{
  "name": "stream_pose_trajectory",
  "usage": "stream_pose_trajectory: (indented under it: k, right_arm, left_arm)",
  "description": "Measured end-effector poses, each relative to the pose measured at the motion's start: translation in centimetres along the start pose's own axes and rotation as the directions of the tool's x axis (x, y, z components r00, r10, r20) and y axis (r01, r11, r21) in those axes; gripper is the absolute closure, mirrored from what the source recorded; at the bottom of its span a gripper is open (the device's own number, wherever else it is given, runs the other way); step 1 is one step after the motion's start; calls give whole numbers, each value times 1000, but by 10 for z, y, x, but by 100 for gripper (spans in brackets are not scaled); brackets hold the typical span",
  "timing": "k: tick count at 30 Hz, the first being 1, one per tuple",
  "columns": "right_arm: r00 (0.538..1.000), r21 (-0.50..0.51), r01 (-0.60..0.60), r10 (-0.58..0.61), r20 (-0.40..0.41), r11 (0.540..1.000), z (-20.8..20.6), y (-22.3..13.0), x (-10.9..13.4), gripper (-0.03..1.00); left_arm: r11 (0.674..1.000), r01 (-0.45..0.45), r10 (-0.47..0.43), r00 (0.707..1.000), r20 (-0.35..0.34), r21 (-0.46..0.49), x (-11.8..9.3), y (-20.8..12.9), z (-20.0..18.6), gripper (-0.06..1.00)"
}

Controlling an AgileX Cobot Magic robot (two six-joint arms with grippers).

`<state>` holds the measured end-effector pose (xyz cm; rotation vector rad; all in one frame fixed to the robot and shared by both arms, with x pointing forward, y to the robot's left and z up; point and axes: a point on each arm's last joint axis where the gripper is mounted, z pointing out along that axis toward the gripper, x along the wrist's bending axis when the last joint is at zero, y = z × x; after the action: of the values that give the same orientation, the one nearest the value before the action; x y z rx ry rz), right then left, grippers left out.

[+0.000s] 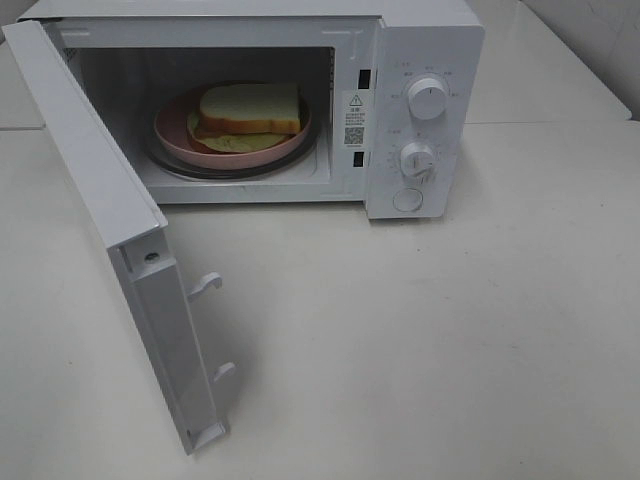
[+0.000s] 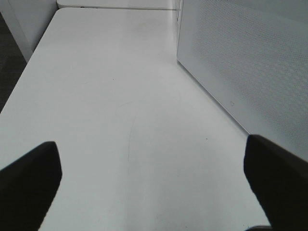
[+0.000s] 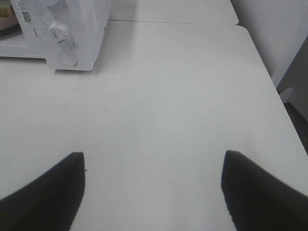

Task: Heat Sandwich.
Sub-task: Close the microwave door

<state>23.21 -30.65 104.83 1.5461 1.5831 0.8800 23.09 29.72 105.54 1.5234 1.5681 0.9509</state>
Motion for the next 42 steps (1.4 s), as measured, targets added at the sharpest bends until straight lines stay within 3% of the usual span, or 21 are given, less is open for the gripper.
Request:
stream_pose_trajectory:
  k: [42]
  right_arm:
    - [1000, 0, 0, 0, 0, 1000, 0, 0, 0, 21]
  left_arm:
    - [1000, 2, -2, 1000, 2, -11, 0, 8, -1, -3]
